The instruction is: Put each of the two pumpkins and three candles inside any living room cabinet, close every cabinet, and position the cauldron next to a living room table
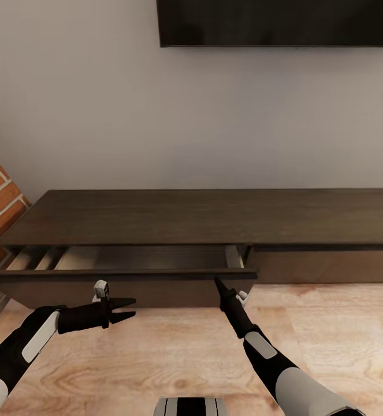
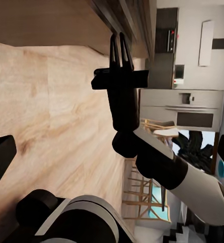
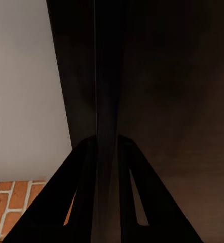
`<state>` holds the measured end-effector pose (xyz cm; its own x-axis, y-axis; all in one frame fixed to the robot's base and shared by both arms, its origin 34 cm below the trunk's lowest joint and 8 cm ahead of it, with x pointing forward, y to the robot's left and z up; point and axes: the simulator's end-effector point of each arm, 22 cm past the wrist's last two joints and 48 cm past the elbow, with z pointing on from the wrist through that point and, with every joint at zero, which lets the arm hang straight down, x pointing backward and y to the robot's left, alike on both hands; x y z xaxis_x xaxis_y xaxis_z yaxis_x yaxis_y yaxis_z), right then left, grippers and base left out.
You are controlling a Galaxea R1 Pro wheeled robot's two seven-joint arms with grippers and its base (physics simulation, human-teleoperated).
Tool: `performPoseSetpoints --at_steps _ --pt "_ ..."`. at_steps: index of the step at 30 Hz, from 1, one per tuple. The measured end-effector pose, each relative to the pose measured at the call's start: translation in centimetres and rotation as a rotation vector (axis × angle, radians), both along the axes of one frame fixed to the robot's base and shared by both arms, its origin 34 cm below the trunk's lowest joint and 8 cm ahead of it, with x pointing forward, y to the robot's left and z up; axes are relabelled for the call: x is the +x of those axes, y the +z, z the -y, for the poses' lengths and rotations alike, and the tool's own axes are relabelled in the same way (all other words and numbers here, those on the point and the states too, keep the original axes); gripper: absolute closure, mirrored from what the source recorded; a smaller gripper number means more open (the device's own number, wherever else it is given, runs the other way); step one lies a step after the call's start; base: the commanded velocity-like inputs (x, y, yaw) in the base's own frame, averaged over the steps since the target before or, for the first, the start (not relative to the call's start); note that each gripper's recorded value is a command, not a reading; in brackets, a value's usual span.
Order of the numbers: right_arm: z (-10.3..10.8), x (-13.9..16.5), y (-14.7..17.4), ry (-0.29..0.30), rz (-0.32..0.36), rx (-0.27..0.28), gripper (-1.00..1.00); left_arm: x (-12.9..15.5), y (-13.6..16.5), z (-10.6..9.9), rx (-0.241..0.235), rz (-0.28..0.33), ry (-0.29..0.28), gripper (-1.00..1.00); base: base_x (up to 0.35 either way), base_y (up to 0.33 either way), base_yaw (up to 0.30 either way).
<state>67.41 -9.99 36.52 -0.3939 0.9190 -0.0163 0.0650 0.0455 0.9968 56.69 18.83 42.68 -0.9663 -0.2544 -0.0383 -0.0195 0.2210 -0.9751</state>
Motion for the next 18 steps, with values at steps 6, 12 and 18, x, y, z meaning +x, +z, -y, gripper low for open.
performPoseSetpoints --at_steps 6,12,18 --pt "0.04 0.01 0.02 -0.001 -0.001 0.003 1.00 -0.01 0.01 -0.01 0.000 0.000 0.000 -1.00 -0.216 0.000 0.000" --pt "0.05 0.01 0.02 -0.001 -0.002 0.005 1.00 -0.01 0.01 -0.01 0.000 0.000 0.000 -1.00 -0.115 0.000 0.000" --pt "0.06 0.01 0.04 -0.001 -0.002 0.007 1.00 0.03 0.06 -0.03 -0.001 0.001 0.001 -1.00 -0.109 0.000 0.000"
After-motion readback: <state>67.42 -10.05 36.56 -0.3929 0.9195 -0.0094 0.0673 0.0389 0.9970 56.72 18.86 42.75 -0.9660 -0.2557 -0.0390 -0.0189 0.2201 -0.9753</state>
